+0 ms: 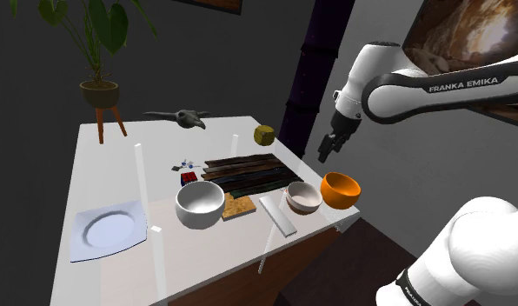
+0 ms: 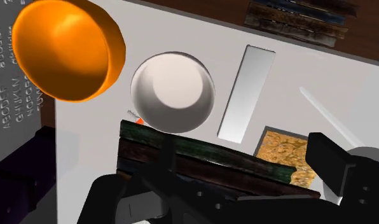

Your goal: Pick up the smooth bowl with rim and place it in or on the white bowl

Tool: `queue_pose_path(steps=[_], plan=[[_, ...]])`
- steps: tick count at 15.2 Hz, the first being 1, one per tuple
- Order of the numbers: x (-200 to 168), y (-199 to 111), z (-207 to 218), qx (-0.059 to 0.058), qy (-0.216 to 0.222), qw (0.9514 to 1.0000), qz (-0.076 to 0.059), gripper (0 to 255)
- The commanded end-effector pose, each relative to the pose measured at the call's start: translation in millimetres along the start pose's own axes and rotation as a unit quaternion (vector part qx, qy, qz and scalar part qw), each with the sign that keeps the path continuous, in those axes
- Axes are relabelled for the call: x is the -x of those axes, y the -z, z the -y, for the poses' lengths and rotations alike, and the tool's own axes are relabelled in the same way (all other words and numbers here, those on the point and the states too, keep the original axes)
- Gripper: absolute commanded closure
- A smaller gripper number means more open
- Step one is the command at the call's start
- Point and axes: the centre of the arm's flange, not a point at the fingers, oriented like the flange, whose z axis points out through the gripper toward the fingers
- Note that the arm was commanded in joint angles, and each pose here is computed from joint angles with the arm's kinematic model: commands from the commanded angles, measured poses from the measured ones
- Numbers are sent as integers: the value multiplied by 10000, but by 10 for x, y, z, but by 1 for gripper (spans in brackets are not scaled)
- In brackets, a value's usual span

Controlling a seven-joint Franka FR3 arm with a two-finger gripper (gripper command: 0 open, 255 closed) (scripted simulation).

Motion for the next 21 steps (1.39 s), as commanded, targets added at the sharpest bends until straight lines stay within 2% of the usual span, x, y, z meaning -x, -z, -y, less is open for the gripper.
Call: queue_pose_path(steps=[1, 18, 21], plan=[[-54, -270, 10, 11, 56, 10000, 3, 0], [-383, -2494, 138, 117, 515, 9985, 140, 0], [-394, -2703, 141, 122, 536, 9984, 146, 0]])
